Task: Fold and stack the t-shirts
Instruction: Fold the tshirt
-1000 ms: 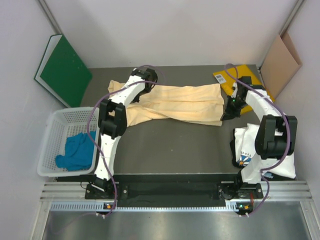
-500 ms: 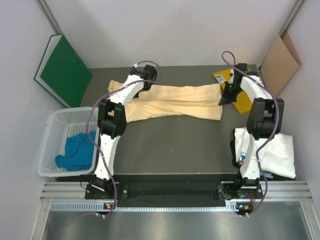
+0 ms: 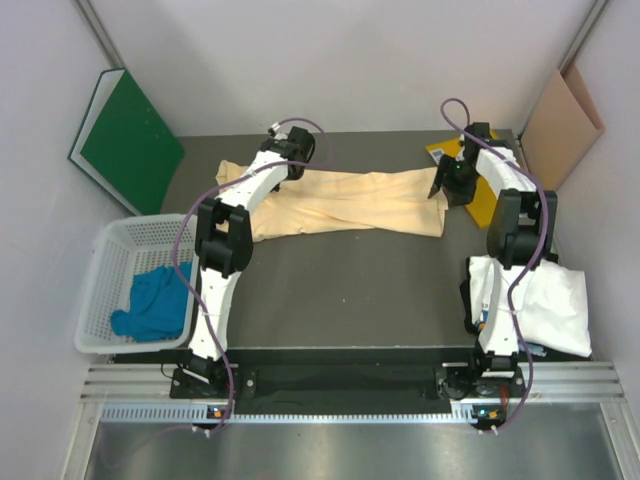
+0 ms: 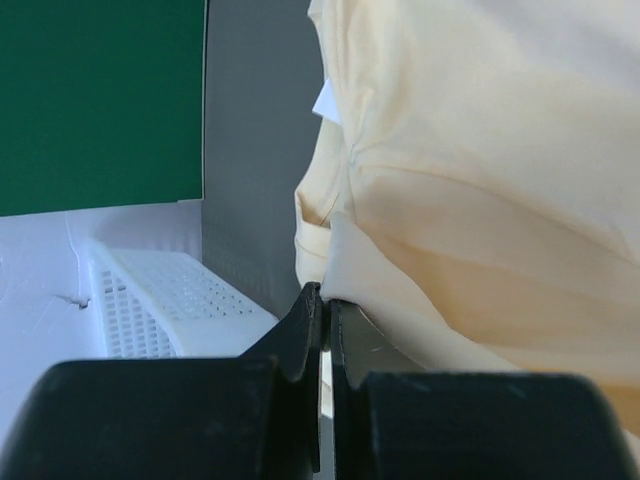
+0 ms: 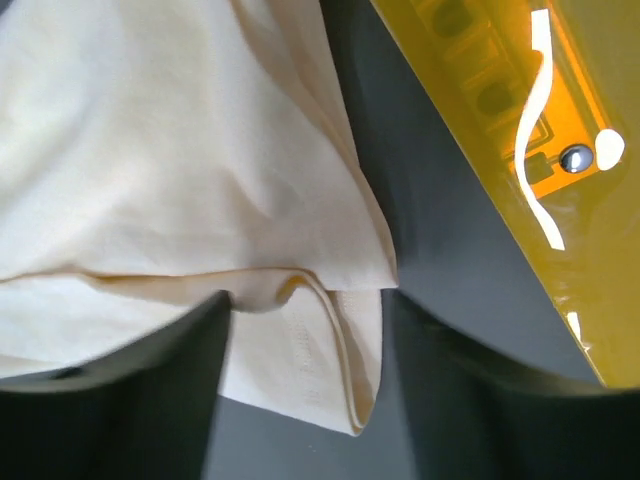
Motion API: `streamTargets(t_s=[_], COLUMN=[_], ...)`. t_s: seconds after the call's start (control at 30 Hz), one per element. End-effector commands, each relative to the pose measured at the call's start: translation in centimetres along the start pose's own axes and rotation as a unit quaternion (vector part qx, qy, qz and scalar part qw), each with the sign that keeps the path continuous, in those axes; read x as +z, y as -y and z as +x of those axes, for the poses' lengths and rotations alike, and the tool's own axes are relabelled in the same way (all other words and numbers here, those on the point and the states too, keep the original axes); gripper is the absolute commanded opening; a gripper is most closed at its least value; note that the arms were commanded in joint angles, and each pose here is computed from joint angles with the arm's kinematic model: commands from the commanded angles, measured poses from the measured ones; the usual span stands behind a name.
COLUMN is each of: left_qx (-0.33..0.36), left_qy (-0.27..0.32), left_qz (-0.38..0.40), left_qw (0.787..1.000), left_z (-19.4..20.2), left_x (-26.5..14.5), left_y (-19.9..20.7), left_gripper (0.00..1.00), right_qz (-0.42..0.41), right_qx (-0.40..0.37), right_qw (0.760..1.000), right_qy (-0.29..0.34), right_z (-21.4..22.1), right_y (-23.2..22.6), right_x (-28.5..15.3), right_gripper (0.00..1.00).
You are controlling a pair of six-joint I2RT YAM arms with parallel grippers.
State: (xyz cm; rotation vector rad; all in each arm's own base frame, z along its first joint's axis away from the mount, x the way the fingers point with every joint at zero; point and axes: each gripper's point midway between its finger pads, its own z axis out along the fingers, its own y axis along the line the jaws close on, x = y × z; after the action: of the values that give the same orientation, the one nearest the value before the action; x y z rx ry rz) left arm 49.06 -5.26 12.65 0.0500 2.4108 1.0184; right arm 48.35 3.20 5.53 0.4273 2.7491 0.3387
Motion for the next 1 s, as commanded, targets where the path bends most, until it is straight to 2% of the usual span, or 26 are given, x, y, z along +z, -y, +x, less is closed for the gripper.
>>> streamTargets(t_s=[0.0, 0.03, 0.17, 0.37, 0.4, 0.43, 0.47, 0.5, 0.57, 0.63, 0.7, 0.83, 0.9, 0.97], left_qx=[-0.051, -0.041, -0.047, -0.060, -0.063, -0.061, -0.066, -0.100, -0.118, -0.147, -0.181, -0.222, -0.232, -0.232], left_qy=[0.065, 0.070, 0.098, 0.136, 0.137, 0.132, 0.129, 0.127, 0.117, 0.126, 0.144, 0.166, 0.152, 0.132], left_qz=[-0.016, -0.017, -0.030, -0.023, -0.017, -0.009, -0.008, -0.012, -0.010, 0.034, 0.089, 0.144, 0.146, 0.148], left_qw=[0.996, 0.997, 0.994, 0.989, 0.988, 0.989, 0.989, 0.987, 0.986, 0.980, 0.969, 0.950, 0.950, 0.952], left_z=[-3.5, -3.6, -5.4, -8.7, -8.9, -8.7, -8.6, -8.7, -8.1, -8.4, -8.5, -8.2, -7.2, -6.2], left_x=[-1.2, -1.0, -0.2, 0.8, 1.0, 1.4, 1.5, 1.3, 0.6, -1.4, -3.9, -7.4, -8.3, -8.3], left_y=[-2.3, -2.1, -1.4, 0.3, 0.8, 1.2, 1.4, 1.1, 0.4, -0.4, -1.5, -3.7, -4.8, -5.0], left_gripper=[0.00, 0.01, 0.03, 0.04, 0.17, 0.45, 0.85, 0.99, 0.99, 0.99, 0.99, 0.99, 0.99, 0.99], right_qz=[-0.017, -0.022, -0.034, -0.025, -0.025, -0.027, -0.027, -0.031, -0.038, -0.043, -0.042, -0.036, -0.049, -0.054], right_qx=[-0.014, -0.018, -0.038, -0.043, -0.044, -0.044, -0.042, -0.043, -0.049, -0.058, -0.066, -0.077, -0.098, -0.133], right_qw=[0.996, 0.994, 0.990, 0.994, 0.995, 0.995, 0.995, 0.995, 0.994, 0.993, 0.992, 0.991, 0.988, 0.984], right_qy=[0.085, 0.103, 0.130, 0.093, 0.089, 0.088, 0.083, 0.082, 0.088, 0.095, 0.103, 0.102, 0.104, 0.104], right_z=[-3.9, -4.5, -4.2, -0.7, -0.3, 0.0, 0.5, 0.6, 0.7, 0.4, 0.0, -0.7, -0.5, -0.4], right_y=[-1.8, -2.2, -3.1, -1.9, -1.8, -1.8, -1.6, -1.7, -1.9, -2.2, -2.2, -2.1, -4.3, -6.6], right_x=[-2.5, -3.1, -6.0, -5.6, -5.5, -5.6, -5.4, -5.3, -5.5, -5.7, -5.9, -5.6, -5.6, -5.5], right_gripper=[0.91, 0.99, 1.00, 1.00, 1.00, 1.00, 1.00, 1.00, 1.00, 1.00, 1.00, 1.00, 1.00, 0.91])
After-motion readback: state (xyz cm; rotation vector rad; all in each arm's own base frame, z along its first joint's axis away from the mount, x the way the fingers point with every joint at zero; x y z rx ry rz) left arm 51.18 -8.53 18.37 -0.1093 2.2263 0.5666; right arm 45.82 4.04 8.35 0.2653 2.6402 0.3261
